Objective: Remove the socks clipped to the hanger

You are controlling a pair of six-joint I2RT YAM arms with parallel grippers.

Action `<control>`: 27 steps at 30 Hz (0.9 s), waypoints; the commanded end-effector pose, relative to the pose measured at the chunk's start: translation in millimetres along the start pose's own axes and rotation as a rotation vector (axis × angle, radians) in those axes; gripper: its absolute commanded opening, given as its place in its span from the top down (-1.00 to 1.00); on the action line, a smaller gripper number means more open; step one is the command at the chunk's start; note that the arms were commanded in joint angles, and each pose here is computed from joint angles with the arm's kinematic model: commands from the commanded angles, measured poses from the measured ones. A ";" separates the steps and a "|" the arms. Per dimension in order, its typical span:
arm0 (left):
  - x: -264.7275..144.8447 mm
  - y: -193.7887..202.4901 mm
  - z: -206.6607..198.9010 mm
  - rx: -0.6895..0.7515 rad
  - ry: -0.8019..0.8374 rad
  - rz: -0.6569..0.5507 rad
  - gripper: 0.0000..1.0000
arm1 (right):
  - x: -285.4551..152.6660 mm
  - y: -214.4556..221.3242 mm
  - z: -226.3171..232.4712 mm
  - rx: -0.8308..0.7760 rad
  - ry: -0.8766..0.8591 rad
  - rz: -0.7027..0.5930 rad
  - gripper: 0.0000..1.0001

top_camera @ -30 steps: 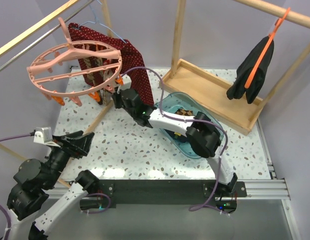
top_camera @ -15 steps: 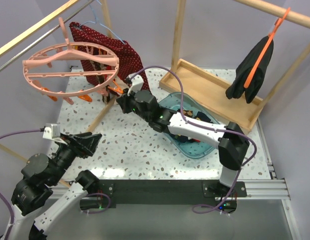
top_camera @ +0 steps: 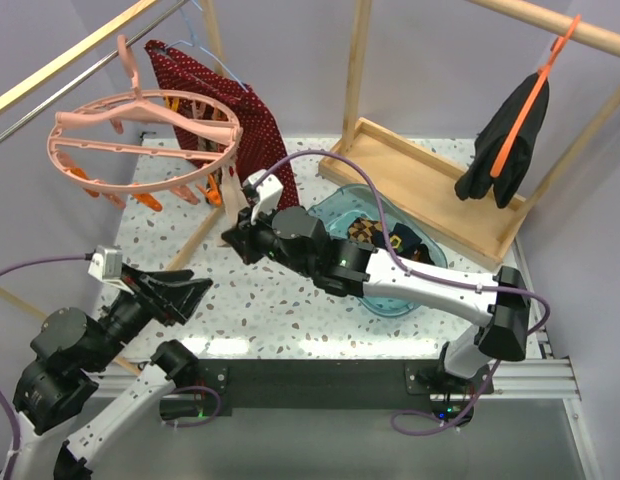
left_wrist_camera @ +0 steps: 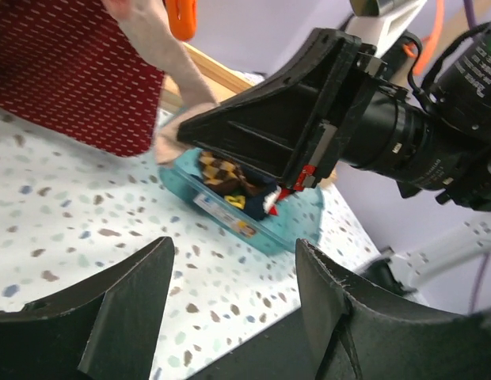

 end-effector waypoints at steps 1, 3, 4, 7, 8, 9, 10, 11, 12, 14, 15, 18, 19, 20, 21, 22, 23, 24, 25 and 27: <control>2.9 -6.3 -25.7 -0.037 0.181 0.031 -0.36 | -22.9 -10.5 24.4 0.025 -0.017 0.006 1.00; 0.8 -5.9 -30.8 -0.039 0.228 0.032 -0.39 | -27.4 -11.3 33.1 0.029 -0.025 0.017 1.00; 0.1 -6.8 -32.3 -0.037 0.242 0.026 -0.43 | -33.3 -12.6 43.4 0.027 -0.041 0.025 1.00; -2.3 -8.9 -35.9 -0.019 0.276 0.024 -0.50 | -42.6 -12.5 56.0 0.051 -0.069 0.041 1.00; -2.0 -8.2 -38.4 -0.012 0.299 0.038 -0.54 | -44.9 -12.9 57.4 0.056 -0.076 0.045 1.00; 0.8 -7.9 -39.7 -0.004 0.305 0.056 -0.55 | -46.3 -12.1 60.2 0.063 -0.088 0.054 1.00; 2.5 -7.9 -40.6 -0.003 0.310 0.066 -0.55 | -47.8 -8.7 58.9 0.062 -0.080 0.069 1.00; 4.4 -7.2 -41.4 -0.002 0.315 0.075 -0.56 | -49.1 -8.5 58.2 0.062 -0.076 0.074 1.00; 8.4 -6.3 -41.0 -0.009 0.304 0.087 -0.56 | -50.0 -7.6 56.3 0.062 -0.065 0.077 1.00; 12.1 -6.3 -37.2 -0.021 0.265 0.080 -0.61 | -56.3 -7.7 51.8 0.060 -0.052 0.079 1.00; 13.2 -5.3 -36.6 -0.030 0.263 0.068 -0.63 | -59.1 -9.4 50.5 0.062 -0.050 0.074 1.00; 18.4 -0.4 -33.2 -0.044 0.245 0.049 -0.67 | -68.3 -7.8 49.1 0.085 -0.061 0.086 1.00; 20.2 1.0 -32.8 -0.047 0.244 0.047 -0.68 | -69.2 -3.7 48.3 0.093 -0.068 0.106 1.00; 22.9 4.1 -32.5 -0.051 0.245 0.053 -0.68 | -70.7 -2.9 49.5 0.096 -0.079 0.116 1.00; 26.2 2.6 -34.7 -0.058 0.259 0.043 -0.68 | -71.4 -2.2 51.1 0.101 -0.089 0.126 1.00; 27.5 3.0 -38.0 -0.062 0.287 0.046 -0.69 | -72.5 0.5 53.4 0.108 -0.108 0.148 1.00; 31.9 7.2 -38.7 -0.065 0.298 0.057 -0.70 | -72.8 1.7 54.7 0.111 -0.118 0.158 1.00; 35.0 6.4 -40.5 -0.065 0.311 0.053 -0.71 | -73.3 3.1 56.4 0.115 -0.127 0.169 1.00; 37.1 7.9 -40.7 -0.064 0.314 0.060 -0.73 | -73.5 3.9 57.5 0.124 -0.134 0.179 1.00; 41.1 12.2 -38.3 -0.059 0.295 0.083 -0.74 | -77.3 3.4 62.7 0.146 -0.167 0.196 1.00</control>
Point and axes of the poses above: each gripper's point midway between its finger pads, its own x axis out along the fingers, its own z axis along the line the jaws close on, y = z × x, the point moved 6 cm from there along -x, back along the fingers, and after that the axes turned 14 degrees about x, right-handed, at the moved point
